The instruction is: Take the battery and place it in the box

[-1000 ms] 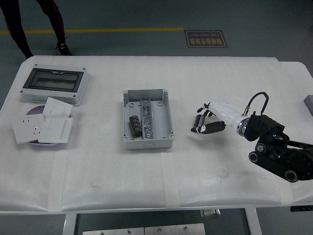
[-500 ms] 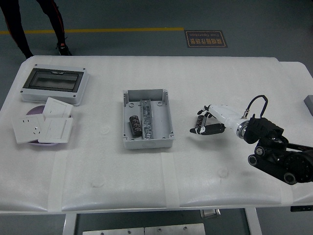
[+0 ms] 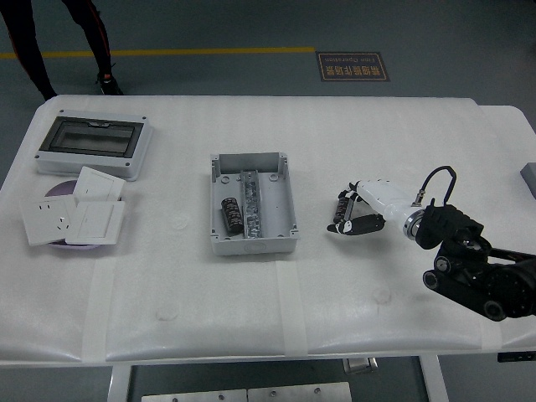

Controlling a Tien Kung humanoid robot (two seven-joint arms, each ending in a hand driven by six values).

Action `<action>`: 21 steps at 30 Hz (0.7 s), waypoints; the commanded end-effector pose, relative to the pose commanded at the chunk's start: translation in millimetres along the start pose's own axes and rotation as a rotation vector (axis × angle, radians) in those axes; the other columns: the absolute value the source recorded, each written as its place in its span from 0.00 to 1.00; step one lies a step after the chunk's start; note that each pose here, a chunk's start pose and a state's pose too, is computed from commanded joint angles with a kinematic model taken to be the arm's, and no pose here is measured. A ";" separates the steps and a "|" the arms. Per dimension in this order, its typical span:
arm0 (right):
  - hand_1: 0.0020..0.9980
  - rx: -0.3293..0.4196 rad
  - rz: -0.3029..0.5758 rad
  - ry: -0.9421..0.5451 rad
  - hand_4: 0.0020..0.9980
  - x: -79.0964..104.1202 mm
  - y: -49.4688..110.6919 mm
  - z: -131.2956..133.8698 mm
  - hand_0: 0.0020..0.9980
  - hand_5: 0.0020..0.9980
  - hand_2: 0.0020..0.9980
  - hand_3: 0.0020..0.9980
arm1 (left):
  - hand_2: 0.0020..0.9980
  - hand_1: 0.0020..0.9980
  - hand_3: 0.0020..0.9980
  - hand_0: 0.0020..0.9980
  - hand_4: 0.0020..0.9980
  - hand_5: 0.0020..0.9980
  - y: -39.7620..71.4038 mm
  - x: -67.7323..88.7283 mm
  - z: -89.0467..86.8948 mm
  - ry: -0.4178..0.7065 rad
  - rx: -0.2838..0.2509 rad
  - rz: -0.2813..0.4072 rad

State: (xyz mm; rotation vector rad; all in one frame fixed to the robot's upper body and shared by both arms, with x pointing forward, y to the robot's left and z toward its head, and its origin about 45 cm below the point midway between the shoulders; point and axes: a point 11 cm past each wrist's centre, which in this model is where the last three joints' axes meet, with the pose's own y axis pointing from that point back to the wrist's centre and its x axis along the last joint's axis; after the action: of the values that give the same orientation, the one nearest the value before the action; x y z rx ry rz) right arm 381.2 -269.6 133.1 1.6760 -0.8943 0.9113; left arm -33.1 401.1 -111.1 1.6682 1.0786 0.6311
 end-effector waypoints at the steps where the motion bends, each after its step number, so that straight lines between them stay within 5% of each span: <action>1: 0.65 0.000 0.000 0.001 0.74 -0.4 0.0 0.1 0.85 0.29 0.56 0.65 | 0.40 0.69 0.49 0.72 0.18 0.00 0.0 0.1 0.1 0.000 -0.001 0.001; 2: 0.65 -0.001 -0.001 0.001 0.74 -1.1 0.1 0.5 0.85 0.29 0.56 0.65 | 0.40 0.69 0.49 0.72 0.18 0.00 -0.1 -0.1 0.2 0.000 -0.001 0.001; 3: 0.64 -0.003 -0.001 0.000 0.62 -1.6 0.1 0.9 0.83 0.17 0.56 0.66 | 0.40 0.70 0.50 0.72 0.21 0.00 -0.1 -0.2 0.2 0.000 -0.002 0.001; 13: 0.64 0.004 0.036 -0.022 0.57 4.8 0.7 1.4 0.82 0.14 0.56 0.66 | 0.40 0.70 0.50 0.72 0.23 0.00 -0.2 0.9 2.1 -0.005 -0.015 0.015; 21: 0.62 0.066 0.136 -0.118 0.54 41.2 4.4 -18.6 0.79 0.11 0.54 0.66 | 0.42 0.70 0.50 0.72 0.26 0.00 -1.0 -1.1 1.8 -0.013 -0.011 0.013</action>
State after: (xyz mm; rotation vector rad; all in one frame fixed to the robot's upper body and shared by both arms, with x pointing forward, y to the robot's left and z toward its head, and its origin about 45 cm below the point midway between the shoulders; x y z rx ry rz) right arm 392.8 -258.4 175.6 1.7564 -1.0791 0.9499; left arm -32.5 399.4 -112.5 1.6691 1.0547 0.6327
